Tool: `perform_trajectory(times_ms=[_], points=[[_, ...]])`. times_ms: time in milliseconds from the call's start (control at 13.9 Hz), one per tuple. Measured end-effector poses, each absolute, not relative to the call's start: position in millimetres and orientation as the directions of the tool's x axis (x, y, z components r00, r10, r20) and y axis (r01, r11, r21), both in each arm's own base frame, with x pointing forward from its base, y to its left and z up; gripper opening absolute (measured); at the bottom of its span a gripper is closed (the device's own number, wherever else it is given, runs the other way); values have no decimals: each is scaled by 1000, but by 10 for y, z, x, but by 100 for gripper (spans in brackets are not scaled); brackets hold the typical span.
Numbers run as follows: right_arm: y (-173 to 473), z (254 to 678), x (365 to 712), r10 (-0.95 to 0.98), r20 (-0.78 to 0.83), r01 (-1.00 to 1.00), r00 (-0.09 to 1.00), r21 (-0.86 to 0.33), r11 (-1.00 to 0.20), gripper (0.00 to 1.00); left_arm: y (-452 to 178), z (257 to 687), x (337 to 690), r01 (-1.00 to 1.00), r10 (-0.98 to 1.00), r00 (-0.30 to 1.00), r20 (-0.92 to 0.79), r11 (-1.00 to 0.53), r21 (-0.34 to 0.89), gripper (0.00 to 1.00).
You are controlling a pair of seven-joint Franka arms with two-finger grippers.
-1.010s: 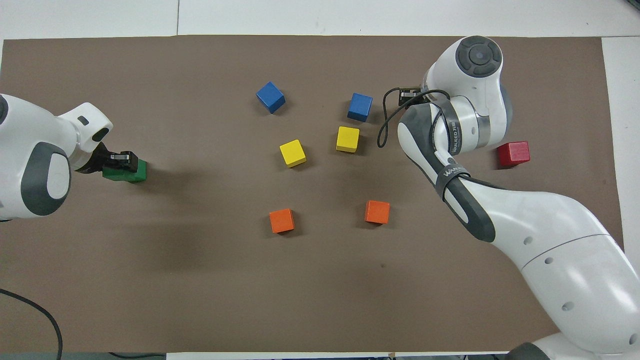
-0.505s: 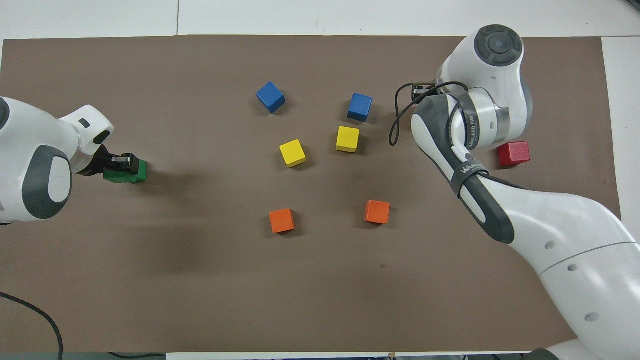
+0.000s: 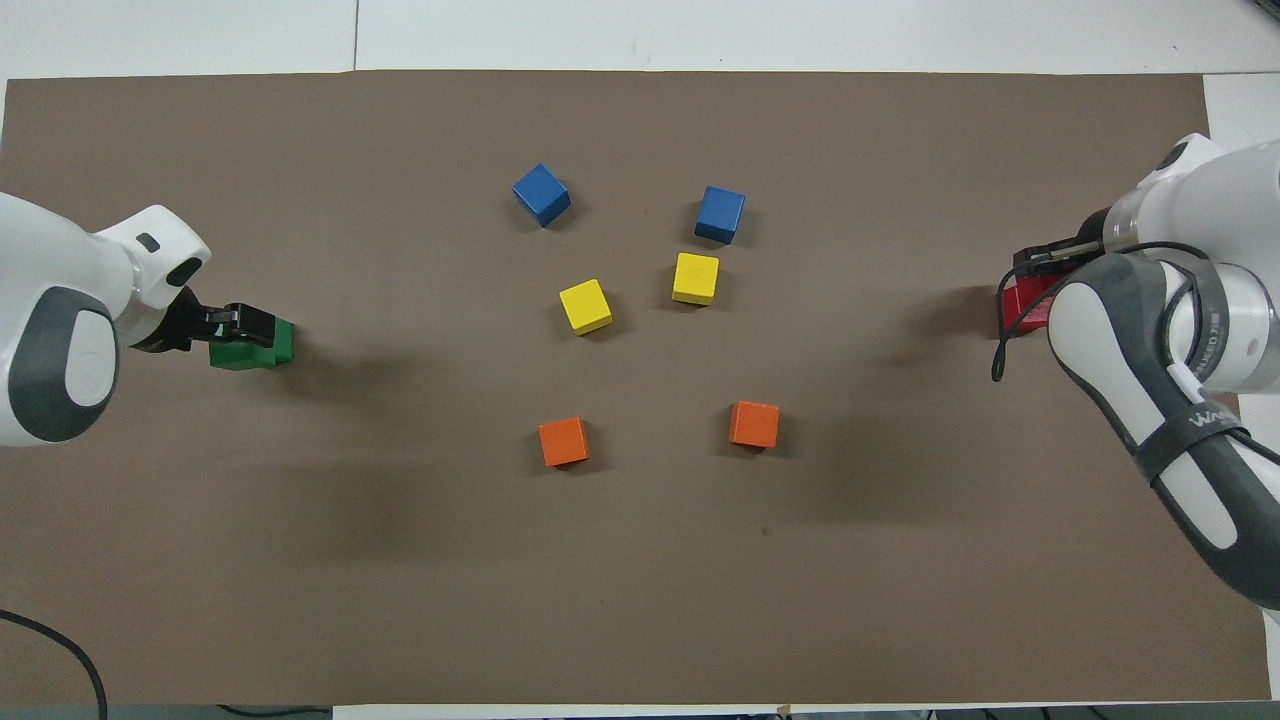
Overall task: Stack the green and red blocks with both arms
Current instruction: 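Lower the red cube onto the red cube and open the right gripper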
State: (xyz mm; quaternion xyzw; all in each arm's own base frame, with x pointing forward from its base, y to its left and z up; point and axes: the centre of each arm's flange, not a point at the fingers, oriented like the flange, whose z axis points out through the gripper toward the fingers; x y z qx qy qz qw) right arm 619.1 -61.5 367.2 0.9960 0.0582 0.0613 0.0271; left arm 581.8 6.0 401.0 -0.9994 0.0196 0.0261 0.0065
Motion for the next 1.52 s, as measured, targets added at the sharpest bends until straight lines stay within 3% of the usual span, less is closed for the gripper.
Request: perform_trajectory(times_ms=[433,938,1010,1299,1515], points=[[-641,3569,6117,122,125,115,985,62,-991,55,-8,4986,5638,-46,-43,989,-140,-999,-19,100],[-755,3557,6029,94,134,89,987,45,-995,55,-171,5112,5443,-37,-33,990,-137,-999,-26,100],[-755,3555,6028,92,134,87,987,43,-995,60,-181,5104,5440,-39,-35,990,-138,-999,-26,100],[-754,3563,6031,88,137,84,987,40,-996,100,-184,5102,5436,-39,-35,990,-139,-999,-26,100],[-677,3768,6110,102,152,97,983,41,-994,100,-183,5137,5424,-38,-35,990,-133,-999,-26,100]])
